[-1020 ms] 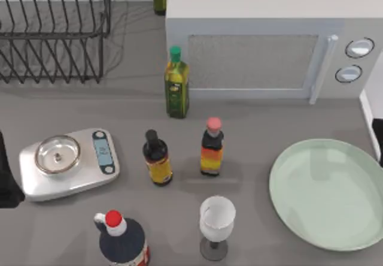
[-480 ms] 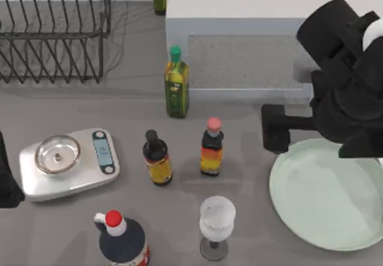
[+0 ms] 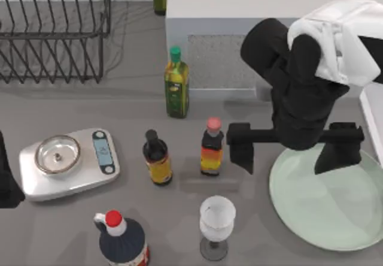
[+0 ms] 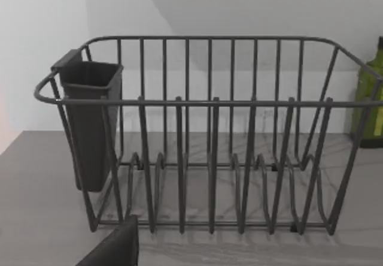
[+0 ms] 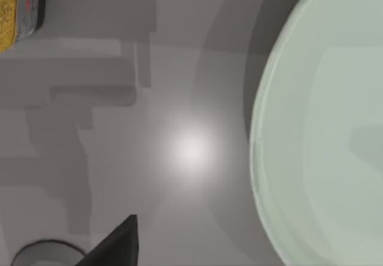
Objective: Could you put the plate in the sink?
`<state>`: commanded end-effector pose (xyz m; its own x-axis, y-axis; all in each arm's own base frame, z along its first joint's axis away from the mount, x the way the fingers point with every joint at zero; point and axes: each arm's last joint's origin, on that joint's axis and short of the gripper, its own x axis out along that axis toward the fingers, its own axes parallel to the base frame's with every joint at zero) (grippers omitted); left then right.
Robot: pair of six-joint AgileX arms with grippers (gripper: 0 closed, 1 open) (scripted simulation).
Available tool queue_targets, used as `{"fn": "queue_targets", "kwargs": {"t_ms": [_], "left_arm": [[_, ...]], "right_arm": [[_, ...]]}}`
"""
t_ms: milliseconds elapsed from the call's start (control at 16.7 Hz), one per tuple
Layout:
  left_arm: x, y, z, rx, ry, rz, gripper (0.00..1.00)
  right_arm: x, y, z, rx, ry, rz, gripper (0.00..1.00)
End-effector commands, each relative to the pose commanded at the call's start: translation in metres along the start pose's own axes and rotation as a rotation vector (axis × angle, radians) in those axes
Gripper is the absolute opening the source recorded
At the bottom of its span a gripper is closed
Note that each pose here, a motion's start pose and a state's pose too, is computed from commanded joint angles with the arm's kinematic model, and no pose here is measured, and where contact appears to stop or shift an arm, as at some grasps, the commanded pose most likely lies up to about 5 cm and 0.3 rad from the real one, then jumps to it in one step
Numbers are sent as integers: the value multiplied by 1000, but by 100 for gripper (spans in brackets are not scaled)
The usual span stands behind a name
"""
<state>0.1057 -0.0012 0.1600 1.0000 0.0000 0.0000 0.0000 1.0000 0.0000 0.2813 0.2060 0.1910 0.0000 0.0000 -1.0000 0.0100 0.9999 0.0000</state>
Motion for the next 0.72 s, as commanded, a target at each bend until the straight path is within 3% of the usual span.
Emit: {"fn": "queue_targets", "kwargs": {"t_ms": [300, 720], "left_arm": [[0, 0, 0, 0, 0, 0, 100], [0, 0, 0, 0, 0, 0, 100]], "right_arm": [[6, -3, 1, 17, 9, 3, 100], [83, -6, -4, 66, 77, 6, 100]]}}
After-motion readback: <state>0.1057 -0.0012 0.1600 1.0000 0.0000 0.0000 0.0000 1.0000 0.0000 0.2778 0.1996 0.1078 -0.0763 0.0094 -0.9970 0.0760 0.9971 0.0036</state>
